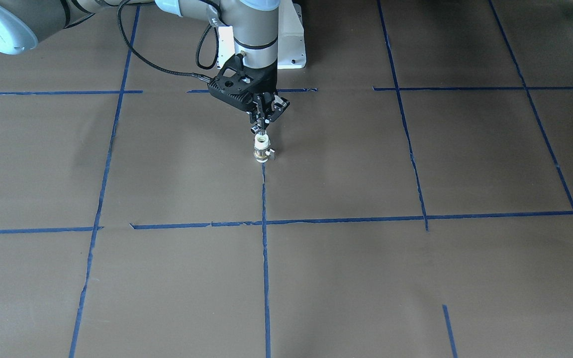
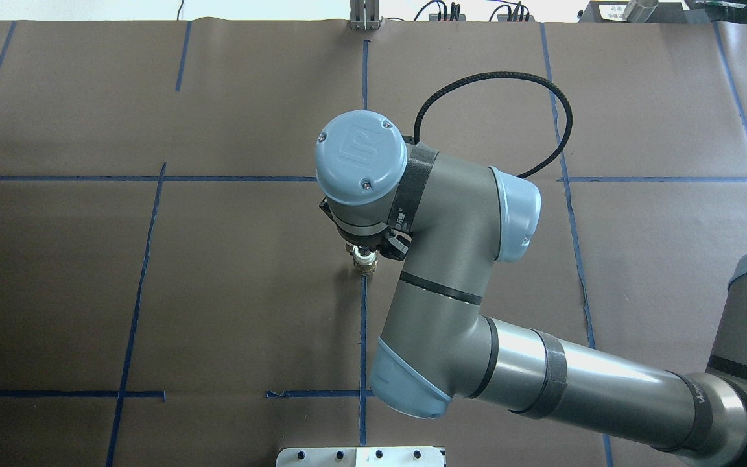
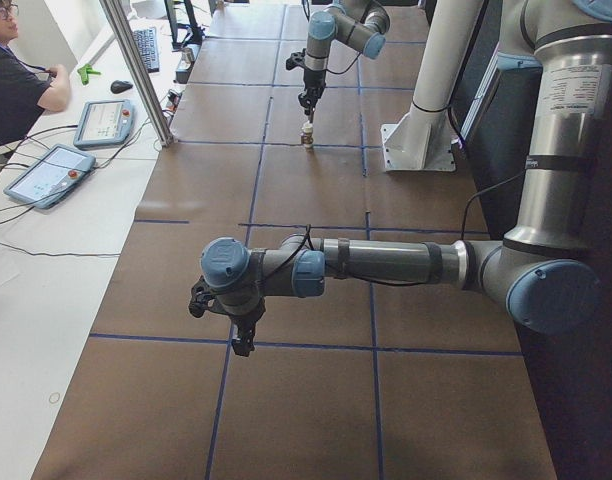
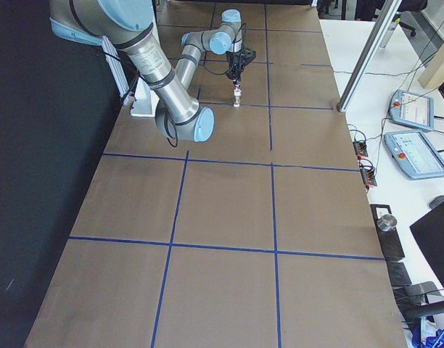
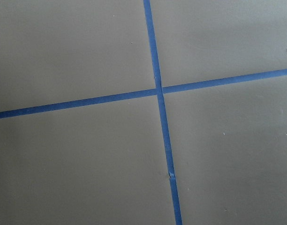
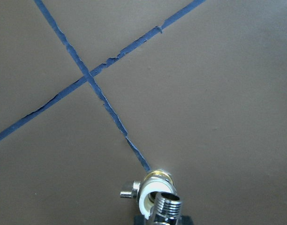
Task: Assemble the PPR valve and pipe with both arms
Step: 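Lower the valve onto the pipe top and press it down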
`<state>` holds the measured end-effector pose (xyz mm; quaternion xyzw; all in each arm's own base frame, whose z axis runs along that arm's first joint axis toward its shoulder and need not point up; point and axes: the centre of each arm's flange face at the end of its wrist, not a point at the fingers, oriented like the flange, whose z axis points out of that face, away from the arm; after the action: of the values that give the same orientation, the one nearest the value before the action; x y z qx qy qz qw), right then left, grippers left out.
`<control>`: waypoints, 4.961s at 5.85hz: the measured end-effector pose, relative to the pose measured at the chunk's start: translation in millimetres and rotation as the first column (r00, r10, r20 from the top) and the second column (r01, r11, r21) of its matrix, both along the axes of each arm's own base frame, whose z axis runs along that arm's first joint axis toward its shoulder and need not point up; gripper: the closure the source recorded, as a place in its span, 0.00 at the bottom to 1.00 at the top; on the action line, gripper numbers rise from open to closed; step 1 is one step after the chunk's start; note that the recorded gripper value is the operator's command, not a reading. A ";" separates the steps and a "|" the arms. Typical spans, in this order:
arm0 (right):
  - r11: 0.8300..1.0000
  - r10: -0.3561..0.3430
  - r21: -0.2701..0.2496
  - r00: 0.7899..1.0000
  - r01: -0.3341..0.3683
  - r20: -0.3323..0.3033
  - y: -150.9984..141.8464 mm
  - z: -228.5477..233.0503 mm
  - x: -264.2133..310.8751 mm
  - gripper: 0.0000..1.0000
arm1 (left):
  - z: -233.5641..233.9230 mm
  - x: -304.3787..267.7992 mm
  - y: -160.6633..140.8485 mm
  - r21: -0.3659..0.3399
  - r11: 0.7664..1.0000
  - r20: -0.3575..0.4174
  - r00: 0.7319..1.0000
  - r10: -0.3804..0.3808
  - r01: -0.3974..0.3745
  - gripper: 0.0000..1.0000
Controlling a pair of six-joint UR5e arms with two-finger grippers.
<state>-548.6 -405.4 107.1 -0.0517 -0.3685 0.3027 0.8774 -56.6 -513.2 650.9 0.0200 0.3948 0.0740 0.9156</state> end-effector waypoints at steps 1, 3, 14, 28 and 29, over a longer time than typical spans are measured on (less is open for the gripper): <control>1.000 0.002 0.000 1.000 -0.002 -0.007 -1.2 2.5 -2.0 1.00 | 0.1 0.4 -0.2 0.000 1.000 0.000 1.000 0.001 -0.001 0.00; 1.000 -0.003 0.001 1.000 0.003 -0.010 1.1 3.9 -5.0 1.00 | 0.4 0.6 -0.6 -0.001 1.000 0.000 1.000 0.001 -0.001 0.00; 1.000 -0.009 0.025 1.000 0.009 -0.009 -0.9 1.1 -3.4 1.00 | 0.5 0.6 -0.6 -0.001 1.000 0.000 1.000 0.001 -0.001 0.00; 0.999 -0.022 0.023 1.000 0.022 -0.021 -6.4 19.5 -22.9 0.00 | -0.3 0.6 -0.7 0.000 1.000 0.000 1.000 0.001 -0.001 0.00; 0.999 -0.040 0.036 0.999 0.040 -0.021 -5.6 18.7 -22.0 0.00 | 0.4 0.6 -0.7 -0.001 1.000 0.000 1.000 0.001 -0.001 0.00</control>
<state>-570.7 -411.0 125.8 -0.0401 -0.3639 0.2788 0.8878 -56.0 -513.8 651.3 0.0192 0.3948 0.0742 0.9155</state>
